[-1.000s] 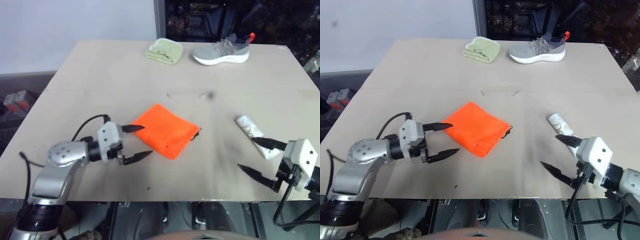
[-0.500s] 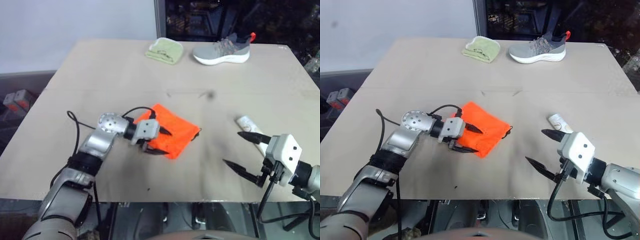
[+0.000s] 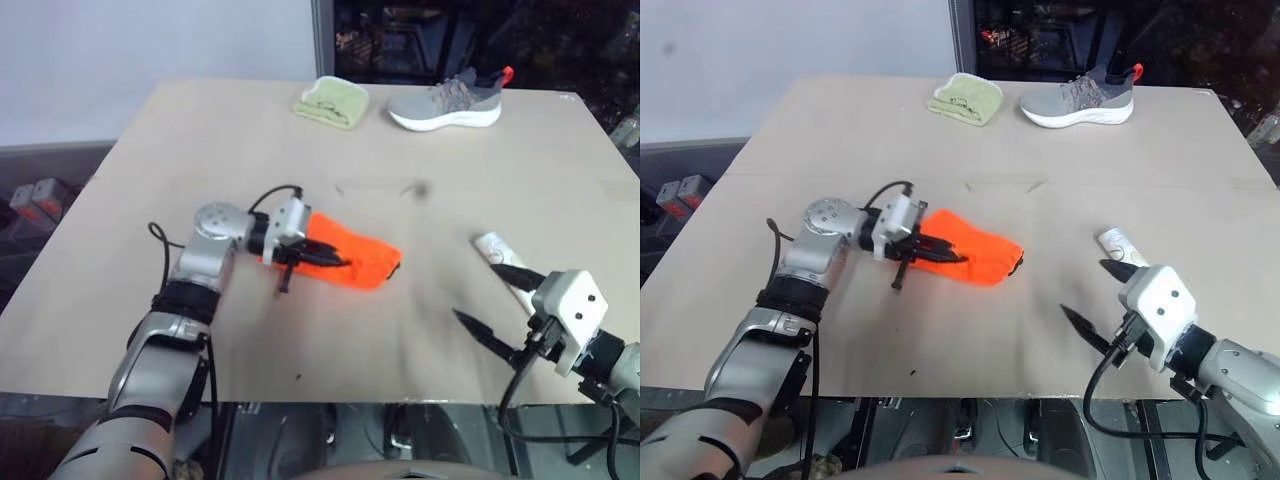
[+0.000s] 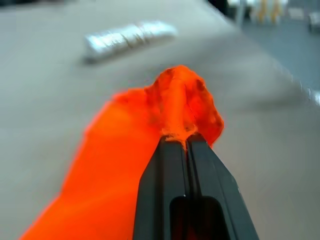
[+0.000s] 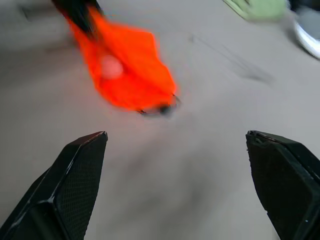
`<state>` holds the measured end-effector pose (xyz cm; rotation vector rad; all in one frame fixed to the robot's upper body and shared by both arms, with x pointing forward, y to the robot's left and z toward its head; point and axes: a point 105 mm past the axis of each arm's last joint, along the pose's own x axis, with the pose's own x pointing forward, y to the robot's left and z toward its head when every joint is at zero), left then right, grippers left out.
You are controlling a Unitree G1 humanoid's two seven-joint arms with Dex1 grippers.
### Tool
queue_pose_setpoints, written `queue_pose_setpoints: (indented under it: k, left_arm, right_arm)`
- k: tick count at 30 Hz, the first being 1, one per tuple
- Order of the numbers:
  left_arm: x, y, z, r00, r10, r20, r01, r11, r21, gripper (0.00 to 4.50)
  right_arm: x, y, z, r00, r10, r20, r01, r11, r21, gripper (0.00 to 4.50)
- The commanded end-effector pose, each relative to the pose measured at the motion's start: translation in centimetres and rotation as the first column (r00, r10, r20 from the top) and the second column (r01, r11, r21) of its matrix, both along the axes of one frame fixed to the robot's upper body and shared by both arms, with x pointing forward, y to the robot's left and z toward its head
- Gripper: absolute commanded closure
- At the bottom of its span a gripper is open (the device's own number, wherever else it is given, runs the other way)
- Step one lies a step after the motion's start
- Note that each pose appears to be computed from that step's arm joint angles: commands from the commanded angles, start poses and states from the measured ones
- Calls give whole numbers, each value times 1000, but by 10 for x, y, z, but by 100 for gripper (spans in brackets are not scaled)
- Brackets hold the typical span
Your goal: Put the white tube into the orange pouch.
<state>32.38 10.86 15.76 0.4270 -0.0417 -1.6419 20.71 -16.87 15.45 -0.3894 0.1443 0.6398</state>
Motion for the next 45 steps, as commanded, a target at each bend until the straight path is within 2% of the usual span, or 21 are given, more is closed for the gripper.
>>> queue_pose_setpoints:
  k: [1, 5, 14, 16, 20, 21, 22, 25, 28, 31, 37, 45]
  left_arm:
    - [-2, 8, 21, 999, 43, 7, -43, 996, -74, 449]
    - [-6, 13, 20, 996, 91, -5, -91, 992, -87, 449]
    - [-6, 9, 22, 991, 136, 1, -135, 985, -111, 449]
    - [-6, 7, 24, 990, 143, 1, -142, 983, -119, 450]
    - [-6, 8, 26, 988, 157, 0, -156, 980, -125, 450]
    - [-7, 9, 25, 987, 161, -2, -160, 979, -123, 450]
    - [-7, 10, 24, 986, 165, -4, -165, 979, -120, 450]
    - [-6, 12, 20, 983, 183, -10, -183, 976, -118, 450]
    - [-4, 11, 22, 980, 200, -10, -199, 972, -126, 450]
    - [-3, 10, 26, 979, 205, -7, -204, 971, -128, 450]
    - [-4, 11, 32, 979, 203, -1, -202, 971, -130, 450]
    - [-20, 12, 30, 990, 138, 11, -137, 986, -95, 450]
  right_arm:
    - [15, -26, -13, 985, -163, -53, 160, 986, -54, 0]
    - [35, -61, -30, 934, -338, -117, 331, 941, -74, 0]
    - [80, -72, -74, 866, -420, -272, 429, 903, -28, 0]
    - [82, -73, -77, 863, -422, -278, 425, 904, -53, 40]
    - [80, -72, -69, 878, -401, -261, 401, 914, -57, 185]
    - [80, -72, -64, 893, -392, -219, 382, 920, -88, 231]
    - [79, -72, -60, 905, -381, -187, 365, 924, -115, 253]
    - [76, -60, -48, 941, -309, -138, 293, 948, -127, 253]
    - [68, -17, -21, 990, -111, -87, 104, 991, -81, 253]
    - [54, 21, -7, 994, 62, -89, -64, 998, -20, 253]
    - [41, 58, -11, 962, 236, -139, -239, 971, -10, 253]
    - [44, 65, -22, 940, 295, -175, -310, 948, -68, 253]
